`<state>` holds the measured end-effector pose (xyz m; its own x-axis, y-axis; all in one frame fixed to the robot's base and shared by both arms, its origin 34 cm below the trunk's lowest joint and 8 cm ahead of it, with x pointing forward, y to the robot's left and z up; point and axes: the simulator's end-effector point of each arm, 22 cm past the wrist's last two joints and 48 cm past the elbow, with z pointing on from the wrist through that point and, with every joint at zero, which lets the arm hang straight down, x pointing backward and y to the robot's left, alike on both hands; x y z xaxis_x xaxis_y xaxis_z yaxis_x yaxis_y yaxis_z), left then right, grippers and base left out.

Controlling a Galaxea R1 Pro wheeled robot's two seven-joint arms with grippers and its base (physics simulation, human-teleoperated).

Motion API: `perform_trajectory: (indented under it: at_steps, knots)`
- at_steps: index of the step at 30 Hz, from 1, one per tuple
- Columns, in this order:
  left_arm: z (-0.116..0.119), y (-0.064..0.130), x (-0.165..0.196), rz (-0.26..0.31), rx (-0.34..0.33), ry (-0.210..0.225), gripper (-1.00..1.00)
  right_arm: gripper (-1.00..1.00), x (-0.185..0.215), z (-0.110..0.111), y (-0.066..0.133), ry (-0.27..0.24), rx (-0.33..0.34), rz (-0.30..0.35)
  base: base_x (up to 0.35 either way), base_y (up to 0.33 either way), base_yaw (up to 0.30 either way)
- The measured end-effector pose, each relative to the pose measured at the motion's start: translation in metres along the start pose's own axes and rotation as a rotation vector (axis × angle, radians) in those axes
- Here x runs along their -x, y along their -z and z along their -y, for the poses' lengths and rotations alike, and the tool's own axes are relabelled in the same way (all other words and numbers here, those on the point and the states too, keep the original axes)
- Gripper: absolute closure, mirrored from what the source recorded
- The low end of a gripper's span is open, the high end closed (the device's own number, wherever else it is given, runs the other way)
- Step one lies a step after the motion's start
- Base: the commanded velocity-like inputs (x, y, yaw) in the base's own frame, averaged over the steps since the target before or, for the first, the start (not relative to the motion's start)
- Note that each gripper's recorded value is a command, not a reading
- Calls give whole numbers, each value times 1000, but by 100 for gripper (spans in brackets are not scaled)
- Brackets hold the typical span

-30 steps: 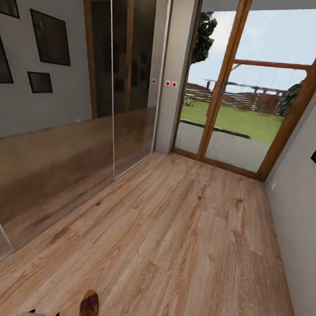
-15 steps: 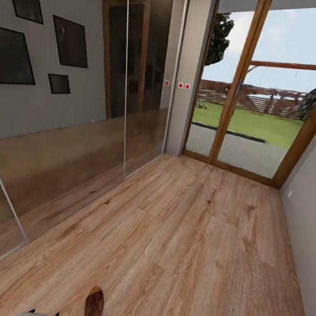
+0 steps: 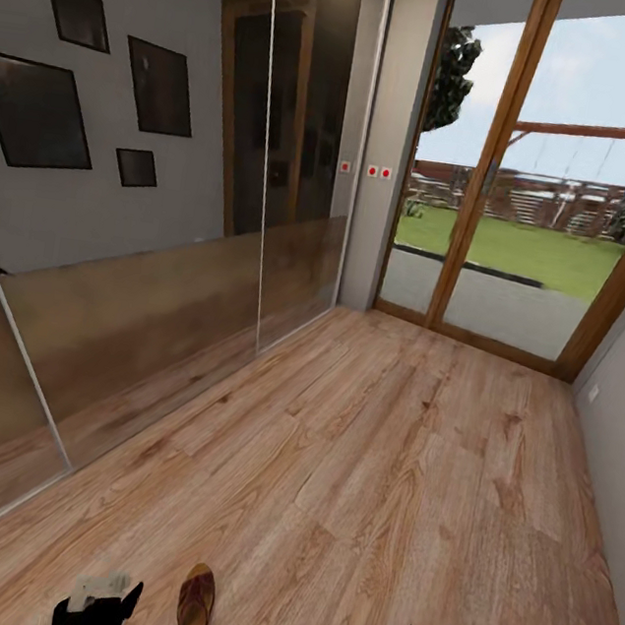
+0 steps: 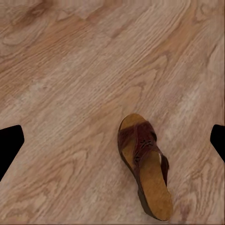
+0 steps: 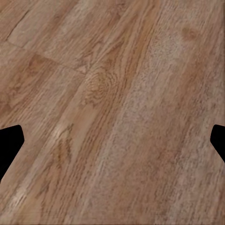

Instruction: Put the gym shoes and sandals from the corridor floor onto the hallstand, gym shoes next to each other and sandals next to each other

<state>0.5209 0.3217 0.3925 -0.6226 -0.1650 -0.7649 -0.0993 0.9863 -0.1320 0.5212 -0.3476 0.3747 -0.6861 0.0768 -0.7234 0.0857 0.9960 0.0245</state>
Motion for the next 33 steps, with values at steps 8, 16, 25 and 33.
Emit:
perform_trajectory:
  at_steps: [8, 16, 25, 33]
  knots:
    - [18, -37, 48, -77, 8, 6, -100, -100, 101, -7, -14, 31, 26, 204, 0, 0, 0]
    - [7, -44, 63, -88, 91, -33, -100, -100, 181, -16, -16, 36, 57, 226, 0, 0, 0]
    - [18, -44, 57, -91, 114, -29, -100, -100, 234, -33, -5, 44, 97, 220, 0, 0, 0]
    - [22, -46, 64, -81, 108, -36, -100, -100, 229, -34, -6, 52, 100, 203, 0, 0, 0]
